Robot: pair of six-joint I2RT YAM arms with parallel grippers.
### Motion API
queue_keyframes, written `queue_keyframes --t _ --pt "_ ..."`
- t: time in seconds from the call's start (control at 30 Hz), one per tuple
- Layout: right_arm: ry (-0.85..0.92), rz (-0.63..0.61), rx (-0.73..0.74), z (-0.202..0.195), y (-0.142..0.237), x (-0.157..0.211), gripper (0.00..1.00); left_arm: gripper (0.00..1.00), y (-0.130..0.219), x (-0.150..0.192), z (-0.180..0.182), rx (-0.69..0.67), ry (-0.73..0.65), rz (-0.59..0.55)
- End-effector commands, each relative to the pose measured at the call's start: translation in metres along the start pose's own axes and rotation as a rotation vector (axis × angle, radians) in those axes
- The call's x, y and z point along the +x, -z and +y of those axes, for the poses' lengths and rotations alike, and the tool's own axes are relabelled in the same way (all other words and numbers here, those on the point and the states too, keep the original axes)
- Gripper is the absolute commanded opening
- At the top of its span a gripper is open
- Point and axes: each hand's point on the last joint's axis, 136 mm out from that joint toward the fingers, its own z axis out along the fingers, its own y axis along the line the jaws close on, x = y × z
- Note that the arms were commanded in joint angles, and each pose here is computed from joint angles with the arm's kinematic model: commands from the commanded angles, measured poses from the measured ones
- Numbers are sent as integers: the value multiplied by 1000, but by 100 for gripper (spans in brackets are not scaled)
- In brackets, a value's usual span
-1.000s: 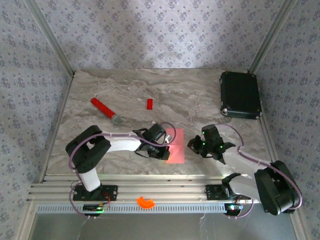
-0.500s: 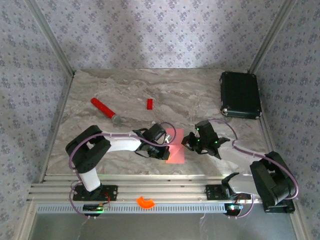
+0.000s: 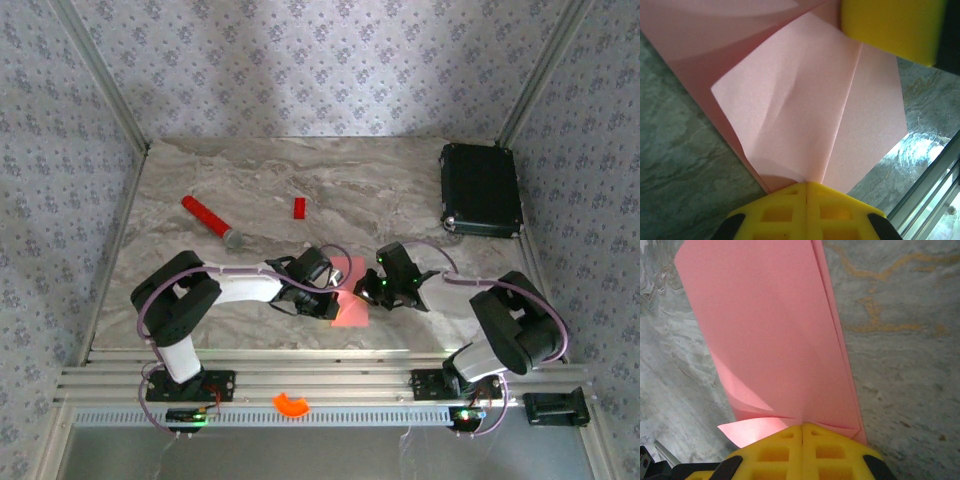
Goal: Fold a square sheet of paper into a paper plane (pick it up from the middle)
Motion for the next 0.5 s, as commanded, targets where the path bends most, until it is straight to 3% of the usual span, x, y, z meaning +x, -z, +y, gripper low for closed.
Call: queue_keyframes --t 0.0,0.23,0.47 --pt "-60 32 132 -51 -8 20 0 0 13 10 5 -62 27 19" --pt "-72 29 138 -59 -7 25 0 0 39 -29 -54 132 -7 -119" --pt "-76 29 130 -56 -8 24 0 0 4 -32 -50 120 -3 -49"
